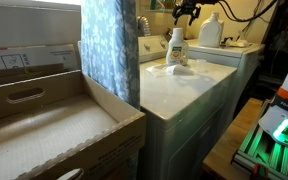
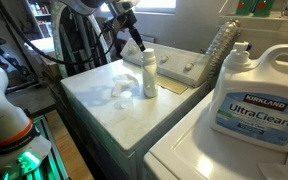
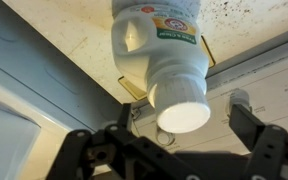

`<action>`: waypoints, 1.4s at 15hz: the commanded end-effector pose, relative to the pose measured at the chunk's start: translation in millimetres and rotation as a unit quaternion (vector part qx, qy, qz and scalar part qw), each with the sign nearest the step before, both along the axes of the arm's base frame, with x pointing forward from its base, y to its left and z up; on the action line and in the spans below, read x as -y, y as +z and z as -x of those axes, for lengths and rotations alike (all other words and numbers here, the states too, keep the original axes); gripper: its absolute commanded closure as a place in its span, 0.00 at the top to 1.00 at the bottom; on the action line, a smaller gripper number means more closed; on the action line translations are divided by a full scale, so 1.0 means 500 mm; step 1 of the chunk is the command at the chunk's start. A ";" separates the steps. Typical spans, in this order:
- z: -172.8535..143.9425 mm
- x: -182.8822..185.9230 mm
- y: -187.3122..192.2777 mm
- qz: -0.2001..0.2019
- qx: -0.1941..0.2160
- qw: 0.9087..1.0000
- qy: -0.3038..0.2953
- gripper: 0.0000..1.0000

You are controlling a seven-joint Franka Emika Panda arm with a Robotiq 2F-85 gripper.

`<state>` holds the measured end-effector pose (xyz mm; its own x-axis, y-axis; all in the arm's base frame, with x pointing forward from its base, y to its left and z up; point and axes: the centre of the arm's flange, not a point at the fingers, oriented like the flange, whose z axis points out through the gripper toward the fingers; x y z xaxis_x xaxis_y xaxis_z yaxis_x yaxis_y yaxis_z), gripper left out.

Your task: Take the caps off the containers

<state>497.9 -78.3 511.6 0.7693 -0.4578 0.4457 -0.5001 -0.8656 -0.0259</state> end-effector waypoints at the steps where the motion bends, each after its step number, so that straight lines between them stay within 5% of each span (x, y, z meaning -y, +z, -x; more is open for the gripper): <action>1: -0.046 0.015 -0.010 0.000 -0.002 0.999 0.042 1.00; 8: -0.088 0.014 -0.045 0.006 -0.044 0.996 0.079 0.98; 14: -0.092 0.030 -0.051 0.009 -0.062 0.995 0.076 0.43; 21: -0.079 0.033 -0.008 0.011 -0.042 0.997 0.067 0.38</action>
<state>541.9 -92.3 487.0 0.8686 -0.3323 0.3676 -0.3711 -0.9278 0.0380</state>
